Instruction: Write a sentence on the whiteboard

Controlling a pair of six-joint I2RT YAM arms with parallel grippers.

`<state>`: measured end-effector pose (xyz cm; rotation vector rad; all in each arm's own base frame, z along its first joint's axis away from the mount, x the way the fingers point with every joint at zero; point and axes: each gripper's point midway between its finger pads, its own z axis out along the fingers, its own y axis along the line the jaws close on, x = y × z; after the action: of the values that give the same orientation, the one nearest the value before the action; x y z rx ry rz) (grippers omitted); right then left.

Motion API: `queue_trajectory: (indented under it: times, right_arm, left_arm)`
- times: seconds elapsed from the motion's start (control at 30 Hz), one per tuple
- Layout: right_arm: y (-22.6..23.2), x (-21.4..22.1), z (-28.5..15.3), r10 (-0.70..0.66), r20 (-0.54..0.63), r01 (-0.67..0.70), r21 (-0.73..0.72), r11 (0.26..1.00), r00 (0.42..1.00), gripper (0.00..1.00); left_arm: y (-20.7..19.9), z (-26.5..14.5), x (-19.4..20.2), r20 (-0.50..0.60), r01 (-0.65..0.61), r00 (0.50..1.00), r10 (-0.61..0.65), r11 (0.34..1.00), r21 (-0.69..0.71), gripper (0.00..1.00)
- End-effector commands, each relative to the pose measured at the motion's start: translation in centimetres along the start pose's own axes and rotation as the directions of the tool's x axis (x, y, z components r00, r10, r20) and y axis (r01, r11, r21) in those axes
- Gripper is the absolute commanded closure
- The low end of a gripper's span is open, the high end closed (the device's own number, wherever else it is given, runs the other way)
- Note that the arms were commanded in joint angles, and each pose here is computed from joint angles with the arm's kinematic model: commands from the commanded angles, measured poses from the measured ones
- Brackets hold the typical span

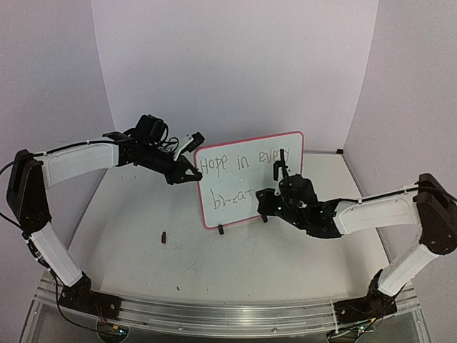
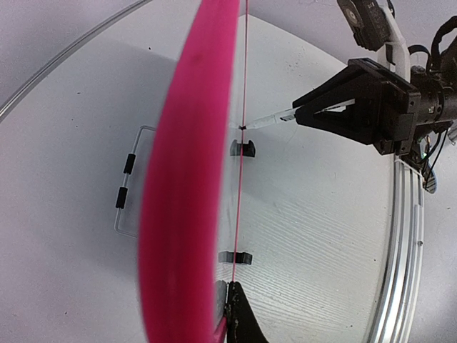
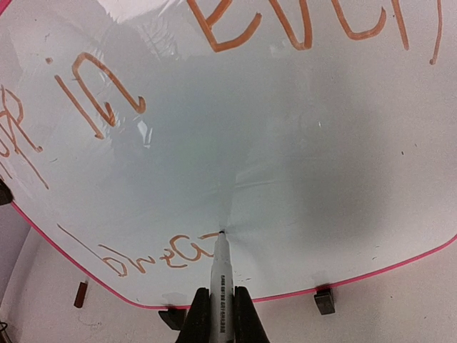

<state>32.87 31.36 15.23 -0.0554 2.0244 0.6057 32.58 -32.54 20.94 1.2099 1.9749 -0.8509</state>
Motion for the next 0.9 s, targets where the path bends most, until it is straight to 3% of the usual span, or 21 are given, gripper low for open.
queue_trajectory:
  times: [0.0,0.37,0.87]
  right_arm:
    - [-0.4,-1.5,-1.0,0.022,0.05,-0.023,0.011,1.0,0.998,1.0]
    - [1.9,-2.0,-2.1,0.009,0.022,-0.007,-0.108,0.994,1.0,1.0]
    - [2.2,-2.9,-0.3,0.009,0.048,-0.005,-0.075,0.997,0.999,1.0]
  left_arm:
    - [0.6,-0.1,2.2,-0.09,-0.015,0.996,0.01,0.998,-0.056,1.0]
    - [0.5,-0.2,2.1,-0.087,-0.016,0.996,0.011,0.998,-0.057,1.0]
    - [0.6,-0.2,2.2,-0.088,-0.017,0.996,0.012,0.998,-0.059,1.0]
